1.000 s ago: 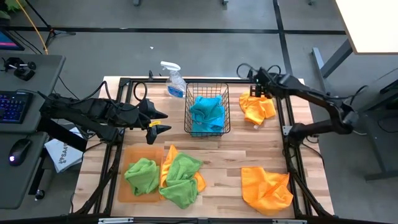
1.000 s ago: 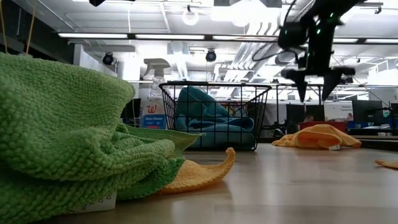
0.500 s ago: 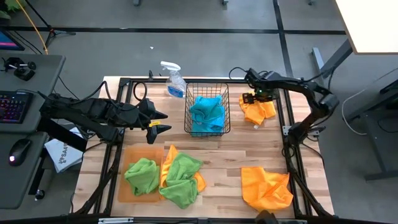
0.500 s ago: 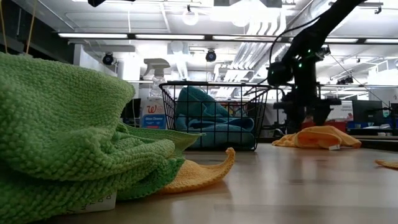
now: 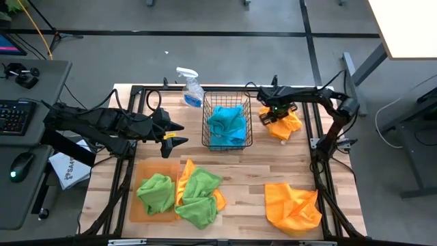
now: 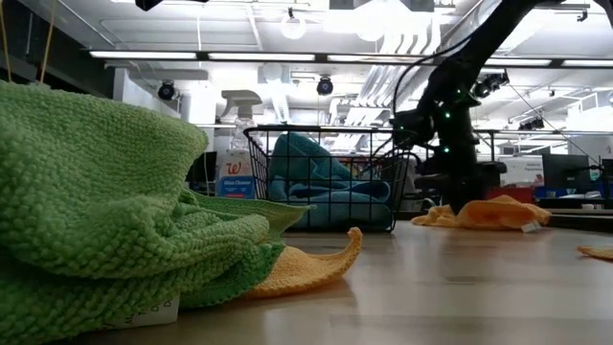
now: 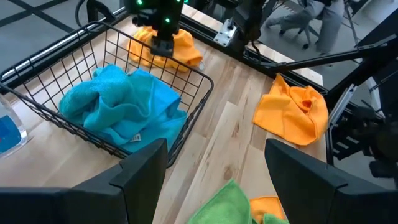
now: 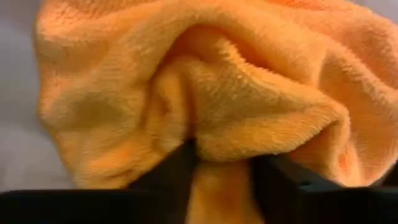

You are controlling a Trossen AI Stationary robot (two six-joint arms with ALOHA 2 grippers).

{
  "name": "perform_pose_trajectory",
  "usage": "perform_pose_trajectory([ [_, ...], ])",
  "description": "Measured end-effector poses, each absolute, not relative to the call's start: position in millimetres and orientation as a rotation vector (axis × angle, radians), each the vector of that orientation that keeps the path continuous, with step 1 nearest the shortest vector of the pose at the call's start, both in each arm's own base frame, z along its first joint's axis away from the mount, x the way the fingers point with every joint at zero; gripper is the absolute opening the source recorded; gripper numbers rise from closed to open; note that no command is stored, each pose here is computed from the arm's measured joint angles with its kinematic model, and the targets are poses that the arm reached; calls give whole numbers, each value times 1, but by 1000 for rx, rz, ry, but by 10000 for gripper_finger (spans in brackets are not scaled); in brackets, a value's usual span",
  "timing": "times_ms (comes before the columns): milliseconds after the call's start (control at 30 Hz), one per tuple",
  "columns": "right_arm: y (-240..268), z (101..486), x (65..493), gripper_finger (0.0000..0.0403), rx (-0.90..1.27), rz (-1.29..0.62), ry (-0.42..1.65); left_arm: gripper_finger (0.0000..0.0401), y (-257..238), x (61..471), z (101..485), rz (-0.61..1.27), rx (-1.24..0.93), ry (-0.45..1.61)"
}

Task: Sort microfiber towel by color & place in baskets
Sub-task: Stack the top orange towel on the bottom right orange towel

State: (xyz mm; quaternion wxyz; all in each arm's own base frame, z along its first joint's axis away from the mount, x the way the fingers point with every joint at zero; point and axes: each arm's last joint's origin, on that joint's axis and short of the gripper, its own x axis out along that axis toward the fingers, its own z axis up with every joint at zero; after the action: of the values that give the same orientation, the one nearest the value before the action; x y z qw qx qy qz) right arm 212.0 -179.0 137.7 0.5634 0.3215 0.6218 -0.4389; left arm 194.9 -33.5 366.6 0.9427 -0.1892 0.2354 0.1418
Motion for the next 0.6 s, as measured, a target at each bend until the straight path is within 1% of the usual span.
perform_pose_trajectory([
  [67,-171,139,217,49,708,-1000,1482,259,-34,195,367,289,-386,480],
  [100,-167,139,219,26,681,-977,1505,259,-34,195,367,289,-386,480],
  [133,-163,139,220,18,658,-957,1524,259,-34,195,367,289,-386,480],
  [200,-157,141,219,22,636,-946,1559,259,-34,195,367,289,-385,481],
  [333,-150,156,213,5,583,-938,1586,259,-34,195,367,282,-370,484],
  [600,-125,225,189,2,581,-997,1310,259,-34,195,366,262,-365,492],
])
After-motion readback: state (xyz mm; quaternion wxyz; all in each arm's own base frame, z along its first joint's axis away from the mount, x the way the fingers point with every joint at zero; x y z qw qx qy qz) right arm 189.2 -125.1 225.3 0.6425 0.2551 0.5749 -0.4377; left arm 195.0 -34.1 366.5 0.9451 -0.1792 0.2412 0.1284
